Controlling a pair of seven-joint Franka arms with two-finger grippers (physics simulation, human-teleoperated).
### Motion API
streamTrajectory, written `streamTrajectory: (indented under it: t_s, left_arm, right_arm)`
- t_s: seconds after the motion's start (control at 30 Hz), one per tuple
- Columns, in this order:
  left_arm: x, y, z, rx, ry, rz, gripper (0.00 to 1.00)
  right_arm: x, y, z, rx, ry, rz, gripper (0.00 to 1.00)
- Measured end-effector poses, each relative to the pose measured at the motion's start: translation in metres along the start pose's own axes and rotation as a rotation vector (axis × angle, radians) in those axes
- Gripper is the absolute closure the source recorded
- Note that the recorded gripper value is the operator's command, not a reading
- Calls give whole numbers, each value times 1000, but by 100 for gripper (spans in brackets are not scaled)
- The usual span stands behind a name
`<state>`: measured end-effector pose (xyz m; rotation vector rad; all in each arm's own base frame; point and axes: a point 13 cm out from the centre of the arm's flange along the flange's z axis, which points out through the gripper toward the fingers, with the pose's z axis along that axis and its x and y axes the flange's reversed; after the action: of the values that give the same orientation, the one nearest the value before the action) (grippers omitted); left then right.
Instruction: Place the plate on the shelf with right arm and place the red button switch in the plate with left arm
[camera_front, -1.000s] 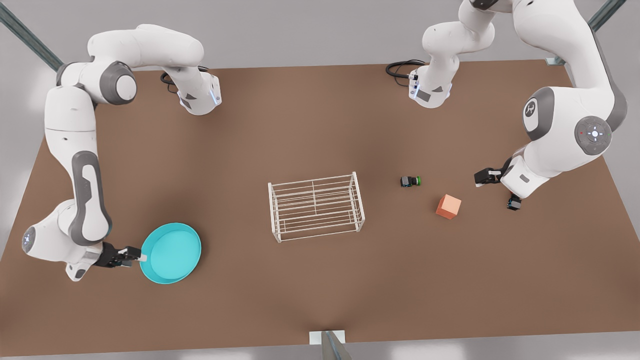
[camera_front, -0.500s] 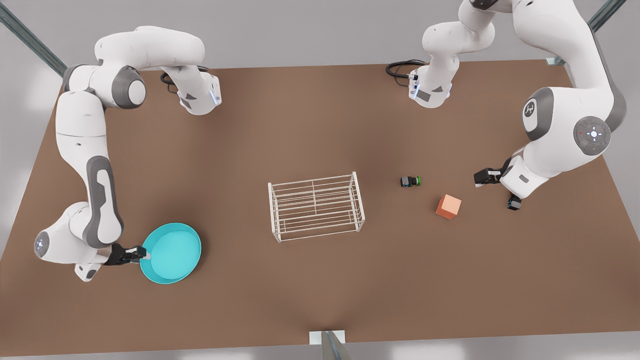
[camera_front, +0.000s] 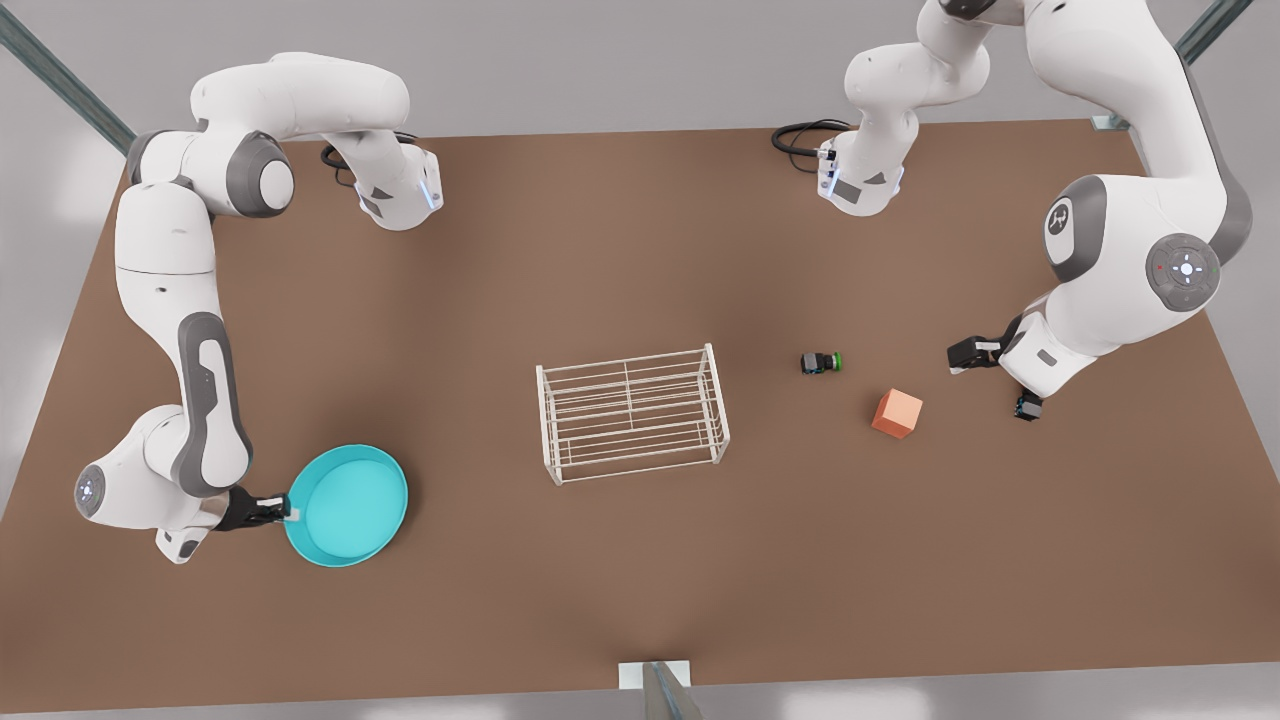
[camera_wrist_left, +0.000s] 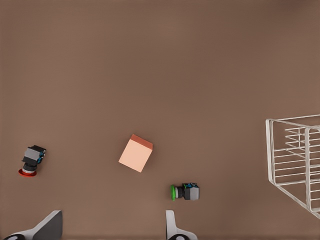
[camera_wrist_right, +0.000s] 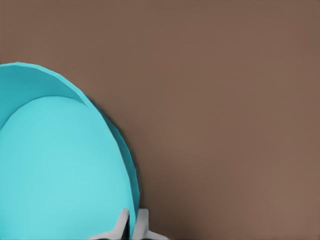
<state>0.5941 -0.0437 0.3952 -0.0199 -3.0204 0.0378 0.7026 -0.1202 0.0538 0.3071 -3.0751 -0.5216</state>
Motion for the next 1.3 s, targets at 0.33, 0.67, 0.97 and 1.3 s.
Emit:
streamTrajectory:
  t_s: [0.33, 0.67, 0.97, 1.3]
  left_arm:
    - [-13, -3, 3, 3, -29, 92, 0]
    - [-62, 197, 138, -20, 24, 268, 0]
    - [22, 235, 226, -24, 62, 443, 0]
    - [7, 269, 299, -61, -69, 528, 0]
  right_arm:
    - [6, 0, -11, -23, 13, 13, 81]
    - [-3, 67, -76, -116, 19, -34, 82]
    - [-22, 187, -126, -129, 49, -167, 82]
    - [-14, 346, -114, -135, 174, -302, 81]
